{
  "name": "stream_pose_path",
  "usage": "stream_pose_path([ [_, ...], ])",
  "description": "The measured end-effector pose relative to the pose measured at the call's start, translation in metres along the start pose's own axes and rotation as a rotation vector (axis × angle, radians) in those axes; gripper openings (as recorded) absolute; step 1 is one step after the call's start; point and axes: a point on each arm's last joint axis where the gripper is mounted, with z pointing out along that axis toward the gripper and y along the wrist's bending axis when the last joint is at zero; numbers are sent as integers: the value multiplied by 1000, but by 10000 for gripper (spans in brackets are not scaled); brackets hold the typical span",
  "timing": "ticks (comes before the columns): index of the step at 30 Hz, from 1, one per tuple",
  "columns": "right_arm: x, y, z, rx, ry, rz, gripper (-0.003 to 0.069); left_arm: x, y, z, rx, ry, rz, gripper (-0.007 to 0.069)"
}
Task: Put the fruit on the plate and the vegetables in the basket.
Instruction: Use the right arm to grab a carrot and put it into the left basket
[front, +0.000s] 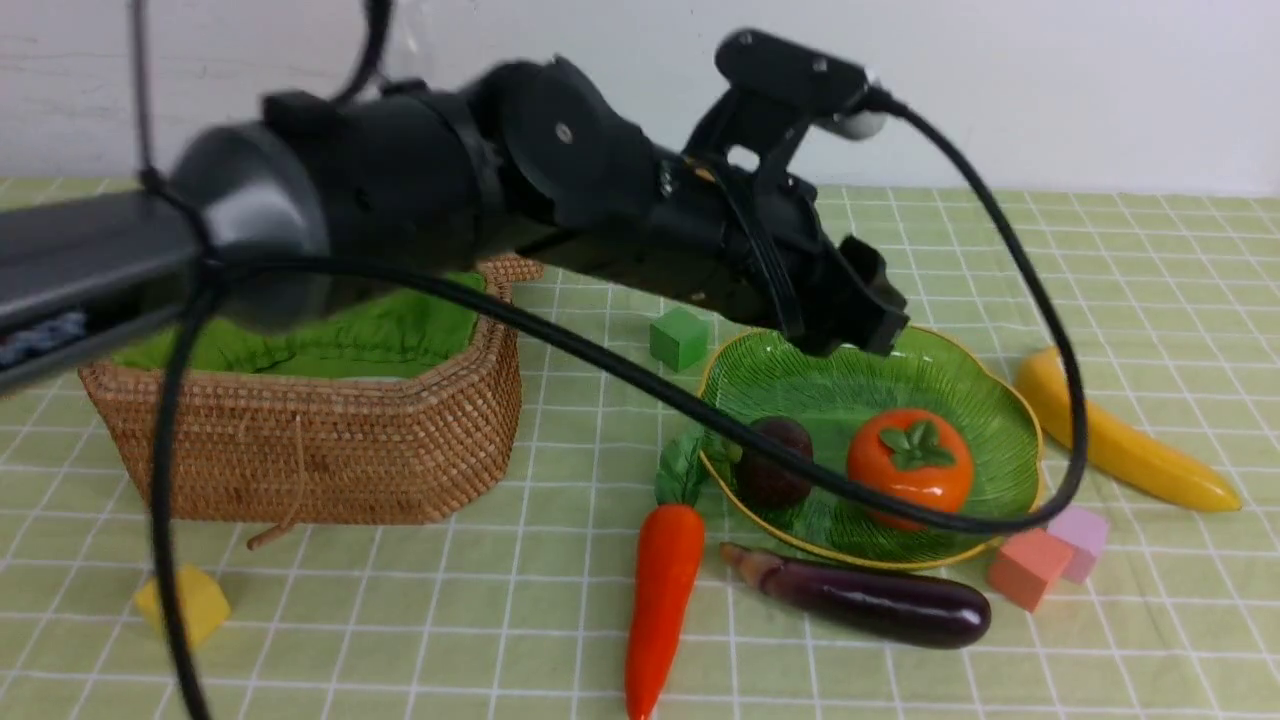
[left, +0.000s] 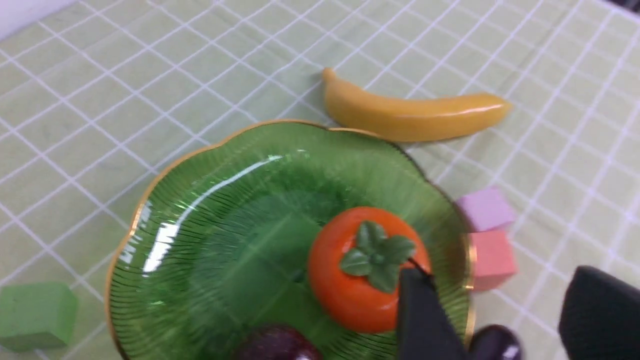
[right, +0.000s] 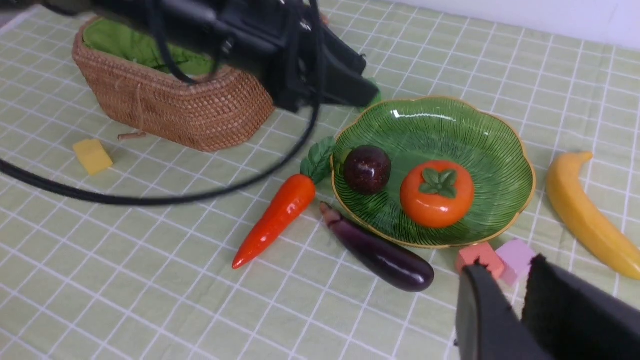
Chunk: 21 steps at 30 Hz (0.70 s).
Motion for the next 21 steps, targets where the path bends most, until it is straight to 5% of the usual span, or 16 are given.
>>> stream_pose_path([
  [2,-1,-1,3,-1,19,2,145,-11,-12,-32,24,9,-24,108],
  [5,-2,-2,15,-6,84,9,145,-22,-27,-81,27,7,-31,-13],
  [11,-7,-3,46,-46,210,42,146,-11,-47,-163,-22,-30,-55,-13],
  [21,-17,-7,123,-135,406,143,51,85,-74,-264,-41,-109,-107,-13],
])
